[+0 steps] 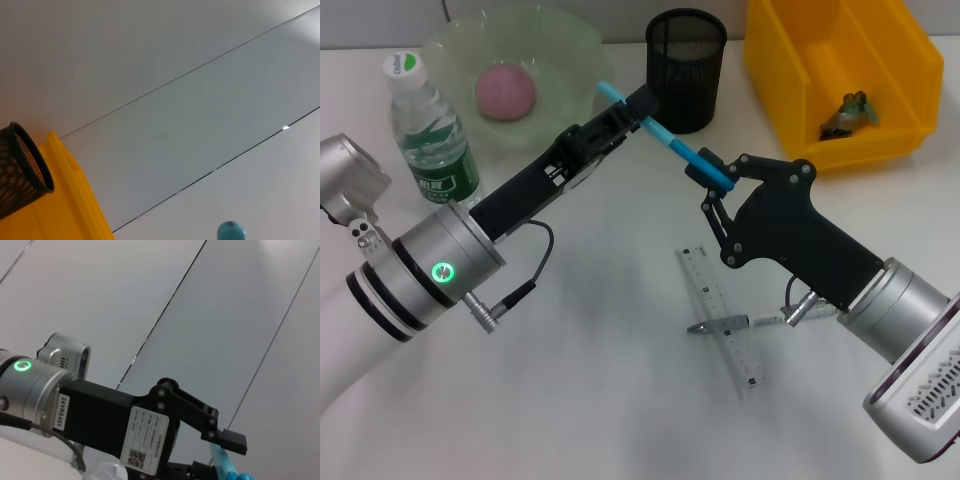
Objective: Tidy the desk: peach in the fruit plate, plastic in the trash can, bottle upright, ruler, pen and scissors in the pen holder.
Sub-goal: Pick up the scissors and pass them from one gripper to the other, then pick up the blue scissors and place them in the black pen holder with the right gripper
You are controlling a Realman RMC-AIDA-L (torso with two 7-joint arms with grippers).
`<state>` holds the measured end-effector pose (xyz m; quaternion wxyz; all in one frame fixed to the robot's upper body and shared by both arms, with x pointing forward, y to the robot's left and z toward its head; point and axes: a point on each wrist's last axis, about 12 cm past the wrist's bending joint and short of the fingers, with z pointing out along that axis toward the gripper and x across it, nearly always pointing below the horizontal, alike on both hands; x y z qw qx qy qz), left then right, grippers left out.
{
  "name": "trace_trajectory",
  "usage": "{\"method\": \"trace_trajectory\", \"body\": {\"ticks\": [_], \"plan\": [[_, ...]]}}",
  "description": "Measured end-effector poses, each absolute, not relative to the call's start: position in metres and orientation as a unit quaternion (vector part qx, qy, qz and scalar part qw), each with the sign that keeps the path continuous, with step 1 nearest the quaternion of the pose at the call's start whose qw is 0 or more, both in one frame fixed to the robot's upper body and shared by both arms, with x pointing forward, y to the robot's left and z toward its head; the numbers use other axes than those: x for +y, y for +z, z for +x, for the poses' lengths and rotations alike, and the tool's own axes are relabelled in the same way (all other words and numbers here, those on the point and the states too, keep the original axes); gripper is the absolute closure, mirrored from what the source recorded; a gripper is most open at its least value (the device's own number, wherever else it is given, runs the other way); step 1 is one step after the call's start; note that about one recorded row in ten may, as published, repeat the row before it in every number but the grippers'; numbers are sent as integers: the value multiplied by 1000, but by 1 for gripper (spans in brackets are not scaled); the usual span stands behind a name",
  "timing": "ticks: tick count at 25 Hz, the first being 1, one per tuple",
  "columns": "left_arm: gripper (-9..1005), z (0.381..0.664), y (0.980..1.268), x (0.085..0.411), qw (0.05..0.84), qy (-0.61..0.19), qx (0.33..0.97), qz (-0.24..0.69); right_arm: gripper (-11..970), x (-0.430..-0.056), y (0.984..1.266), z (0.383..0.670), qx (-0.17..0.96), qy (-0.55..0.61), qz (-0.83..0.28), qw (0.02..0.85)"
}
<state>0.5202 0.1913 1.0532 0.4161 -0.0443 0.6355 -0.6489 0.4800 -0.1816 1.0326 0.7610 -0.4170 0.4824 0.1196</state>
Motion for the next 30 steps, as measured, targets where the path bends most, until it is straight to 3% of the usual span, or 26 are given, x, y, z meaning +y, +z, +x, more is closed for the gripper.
{"method": "trace_trajectory", "body": {"ticks": [3,10,14,22,30], "plan": [[739,520,1053,193,418,-648,635,-46,868,-182,1033,481,483,118,-414,763],[476,522,1054,193,422,-647,634,-46,878,-182,1034,481,484,117,-411,763],[215,522,1054,194,423,-646,634,-47,876,-182,1034,482,485,117,-410,764],[212,523,1055,198,440,-636,633,-34,870,-194,1041,482,489,165,-365,775],[212,513,1058,233,517,-556,638,129,864,-244,1052,491,538,290,-271,744]]}}
